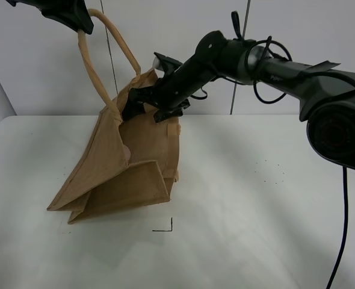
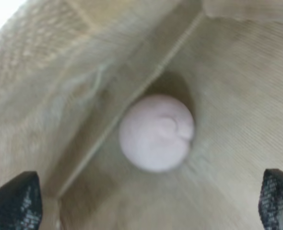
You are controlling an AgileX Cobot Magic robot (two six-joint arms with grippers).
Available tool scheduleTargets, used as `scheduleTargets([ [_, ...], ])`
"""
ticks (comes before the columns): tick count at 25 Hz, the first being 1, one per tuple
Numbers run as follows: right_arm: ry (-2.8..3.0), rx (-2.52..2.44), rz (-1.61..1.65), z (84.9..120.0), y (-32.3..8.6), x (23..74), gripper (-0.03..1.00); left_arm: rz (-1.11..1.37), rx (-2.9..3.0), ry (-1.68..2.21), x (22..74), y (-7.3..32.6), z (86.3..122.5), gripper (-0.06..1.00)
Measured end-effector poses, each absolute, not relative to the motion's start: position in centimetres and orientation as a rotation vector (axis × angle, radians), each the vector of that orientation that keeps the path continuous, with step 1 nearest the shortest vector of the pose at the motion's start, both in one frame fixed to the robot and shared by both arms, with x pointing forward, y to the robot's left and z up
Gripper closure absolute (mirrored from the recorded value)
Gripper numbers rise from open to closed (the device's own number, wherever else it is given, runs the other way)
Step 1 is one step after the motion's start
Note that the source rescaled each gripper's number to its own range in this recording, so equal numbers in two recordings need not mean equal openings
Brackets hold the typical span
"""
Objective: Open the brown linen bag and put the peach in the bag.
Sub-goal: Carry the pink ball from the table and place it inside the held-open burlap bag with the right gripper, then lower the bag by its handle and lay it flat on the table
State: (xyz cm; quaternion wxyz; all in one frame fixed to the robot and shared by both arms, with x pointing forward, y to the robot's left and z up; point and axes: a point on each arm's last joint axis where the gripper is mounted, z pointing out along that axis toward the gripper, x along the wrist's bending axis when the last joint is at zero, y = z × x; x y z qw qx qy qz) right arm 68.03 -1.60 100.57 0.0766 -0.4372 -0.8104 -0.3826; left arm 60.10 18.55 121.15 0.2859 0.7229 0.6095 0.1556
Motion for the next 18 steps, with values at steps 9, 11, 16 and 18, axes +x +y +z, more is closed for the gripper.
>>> scheduleTargets([
  [9,-2.593,-1.277,-1.057,106.5,-5.0,67.6,-0.03,0.415,1.933,1.63,60.1,18.5,121.1,0.94],
  [11,-2.656,-1.355,-0.984,107.3,-6.0,67.4,-0.03,0.415,1.933,1.63,60.1,18.5,121.1,0.94],
  [16,-2.756,-1.693,-0.772,107.3,-8.4,68.1,-0.03,0.415,1.933,1.63,60.1,18.5,121.1,0.94],
  [18,-2.801,-1.752,-0.709,106.9,-9.1,68.6,-0.03,0.415,1.933,1.63,60.1,18.5,121.1,0.94],
])
